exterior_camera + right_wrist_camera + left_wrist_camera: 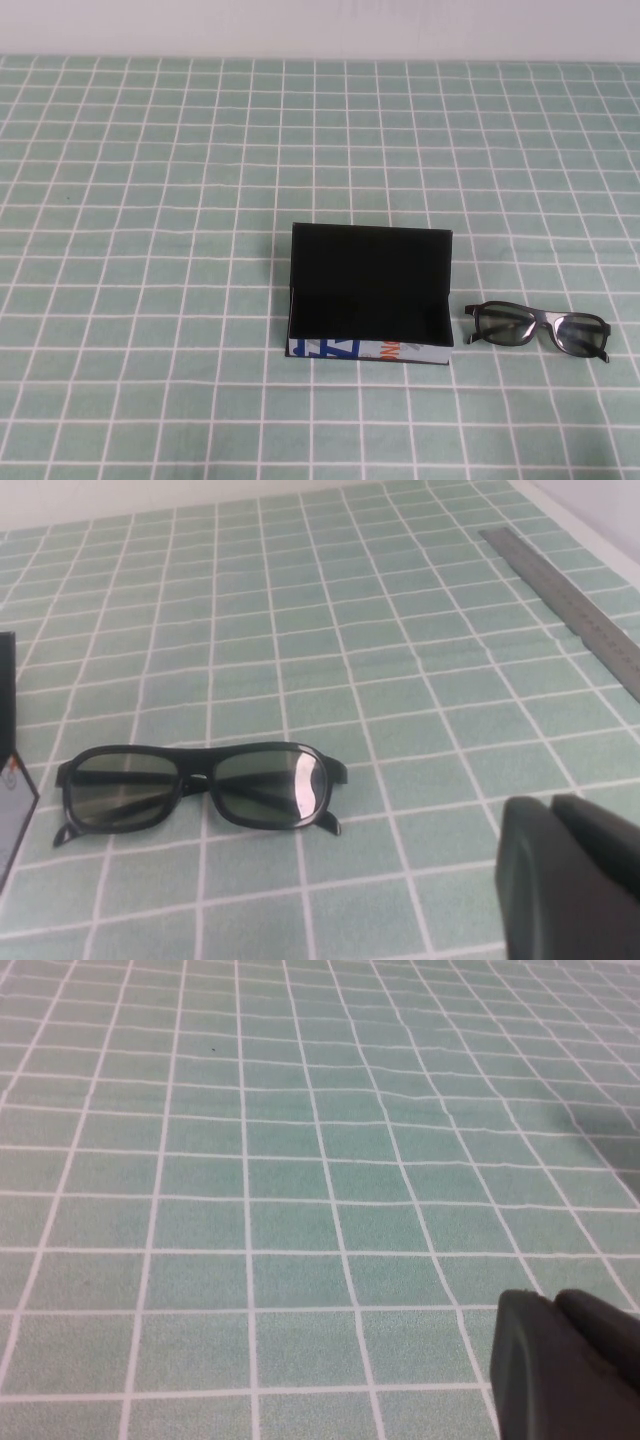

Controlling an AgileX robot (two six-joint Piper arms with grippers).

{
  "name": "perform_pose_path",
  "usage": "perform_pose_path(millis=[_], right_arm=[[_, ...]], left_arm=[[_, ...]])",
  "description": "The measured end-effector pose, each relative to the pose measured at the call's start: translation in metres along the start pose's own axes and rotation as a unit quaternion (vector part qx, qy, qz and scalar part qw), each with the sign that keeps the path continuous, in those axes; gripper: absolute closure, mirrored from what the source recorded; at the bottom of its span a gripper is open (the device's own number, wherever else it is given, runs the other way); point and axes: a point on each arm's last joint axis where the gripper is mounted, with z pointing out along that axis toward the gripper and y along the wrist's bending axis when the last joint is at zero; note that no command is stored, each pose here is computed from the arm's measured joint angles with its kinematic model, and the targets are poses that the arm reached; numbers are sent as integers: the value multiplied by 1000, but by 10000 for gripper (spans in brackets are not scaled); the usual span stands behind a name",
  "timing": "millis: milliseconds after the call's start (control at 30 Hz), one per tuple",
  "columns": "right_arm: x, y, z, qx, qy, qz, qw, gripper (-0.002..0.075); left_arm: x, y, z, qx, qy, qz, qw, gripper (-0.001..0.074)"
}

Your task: Return glasses to glasses case

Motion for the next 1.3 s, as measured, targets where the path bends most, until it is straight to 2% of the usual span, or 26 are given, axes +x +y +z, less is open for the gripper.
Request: perform_pose_path(millis=[433, 567, 667, 800, 1000, 1133, 1300], right_arm=[[-18, -1, -2, 0, -101, 37, 994, 739], [-24, -2, -3, 5, -133, 26, 991, 739], [-34, -3, -7, 14, -190, 4, 982, 739], [-51, -3, -16, 22, -293, -8, 956, 739], [-73, -5, -37, 32, -452, -8, 891, 739], [-85, -4, -50, 33, -506, -5, 862, 739], [-110, 0, -67, 27, -538, 7, 842, 739]], left_arm=[[0, 0, 0, 0, 0, 0, 1000, 737], [0, 0, 0, 0, 0, 0, 1000, 737], [0, 0, 0, 0, 0, 0, 1000, 737], [0, 0, 0, 0, 0, 0, 1000, 737], [0, 0, 0, 0, 0, 0, 1000, 737], [0, 0, 0, 0, 0, 0, 1000, 737], [0, 0, 0, 0, 0, 0, 1000, 737]])
